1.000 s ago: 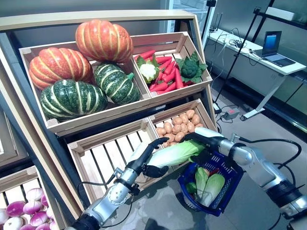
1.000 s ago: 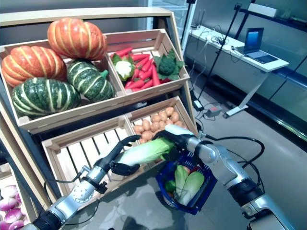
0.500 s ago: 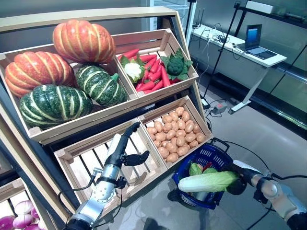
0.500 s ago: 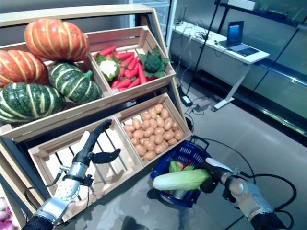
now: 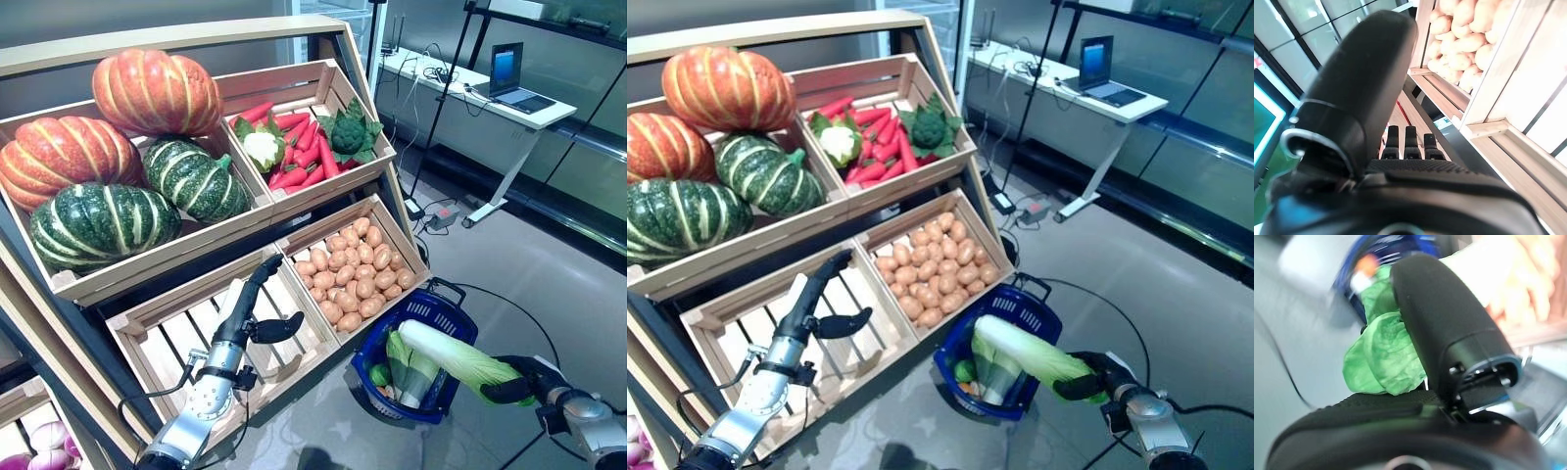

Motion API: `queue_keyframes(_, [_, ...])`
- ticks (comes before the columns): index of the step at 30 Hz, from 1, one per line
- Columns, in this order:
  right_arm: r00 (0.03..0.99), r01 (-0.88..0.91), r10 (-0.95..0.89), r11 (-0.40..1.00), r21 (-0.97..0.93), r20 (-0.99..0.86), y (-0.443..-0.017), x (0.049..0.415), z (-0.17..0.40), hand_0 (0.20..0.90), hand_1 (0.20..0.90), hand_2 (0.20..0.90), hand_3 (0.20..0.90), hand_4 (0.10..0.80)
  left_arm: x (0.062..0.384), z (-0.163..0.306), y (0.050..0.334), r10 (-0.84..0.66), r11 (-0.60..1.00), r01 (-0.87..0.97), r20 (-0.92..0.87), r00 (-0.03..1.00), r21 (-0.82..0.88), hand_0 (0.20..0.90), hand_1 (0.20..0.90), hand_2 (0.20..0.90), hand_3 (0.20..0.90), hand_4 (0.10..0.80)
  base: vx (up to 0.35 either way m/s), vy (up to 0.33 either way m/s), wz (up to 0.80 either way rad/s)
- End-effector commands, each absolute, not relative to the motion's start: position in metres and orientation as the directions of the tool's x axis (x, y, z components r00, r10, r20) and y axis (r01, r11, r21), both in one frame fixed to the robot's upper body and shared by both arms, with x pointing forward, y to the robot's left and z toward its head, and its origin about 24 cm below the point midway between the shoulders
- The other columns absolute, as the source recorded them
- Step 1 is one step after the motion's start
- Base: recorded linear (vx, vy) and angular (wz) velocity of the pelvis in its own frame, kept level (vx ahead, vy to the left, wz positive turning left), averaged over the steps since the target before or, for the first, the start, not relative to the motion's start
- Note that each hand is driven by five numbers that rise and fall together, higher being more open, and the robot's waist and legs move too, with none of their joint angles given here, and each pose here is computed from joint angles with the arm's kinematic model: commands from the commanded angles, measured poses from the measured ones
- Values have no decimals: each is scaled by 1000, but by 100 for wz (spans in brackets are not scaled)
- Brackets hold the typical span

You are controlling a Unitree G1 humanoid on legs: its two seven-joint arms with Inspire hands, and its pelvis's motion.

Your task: Put vegetables into the basket

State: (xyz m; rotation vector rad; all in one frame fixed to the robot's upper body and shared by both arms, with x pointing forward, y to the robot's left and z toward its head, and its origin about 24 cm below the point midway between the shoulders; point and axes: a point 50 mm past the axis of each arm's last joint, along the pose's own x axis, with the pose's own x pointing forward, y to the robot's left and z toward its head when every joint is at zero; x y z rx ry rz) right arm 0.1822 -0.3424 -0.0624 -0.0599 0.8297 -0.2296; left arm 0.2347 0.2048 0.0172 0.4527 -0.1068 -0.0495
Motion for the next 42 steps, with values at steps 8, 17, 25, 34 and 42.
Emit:
queue_keyframes(8, [834, 551, -386, 633, 545, -394, -345, 290, 11, 300, 300, 300, 300, 400, 295, 99, 159, -83, 960, -51, 452, 888, 276, 900, 900, 900, 900, 800, -227, 34, 6])
queue_keyframes(17, [862, 500, -451, 674, 545, -232, -360, 326, 79, 300, 300, 300, 300, 400, 296, 104, 147, -62, 971, -62, 494, 867, 232, 900, 900, 900, 900, 800, -118, 47, 22])
queue_keyframes(25, [838, 514, -519, 647, 563, -167, -373, 340, 129, 300, 300, 300, 300, 400, 297, 117, 135, -30, 985, -67, 546, 837, 157, 900, 900, 900, 900, 800, -82, 30, 11])
queue_keyframes(34, [809, 509, -542, 451, 733, -228, -382, 337, 135, 300, 300, 300, 300, 400, 296, 123, 128, -14, 989, -72, 565, 825, 130, 900, 900, 900, 900, 800, -30, -1, 1])
queue_keyframes(42, [750, 508, -599, 251, 824, -280, -391, 327, 123, 300, 300, 300, 300, 400, 295, 124, 119, -9, 991, -69, 564, 826, 118, 900, 900, 900, 900, 800, 0, 2, 0])
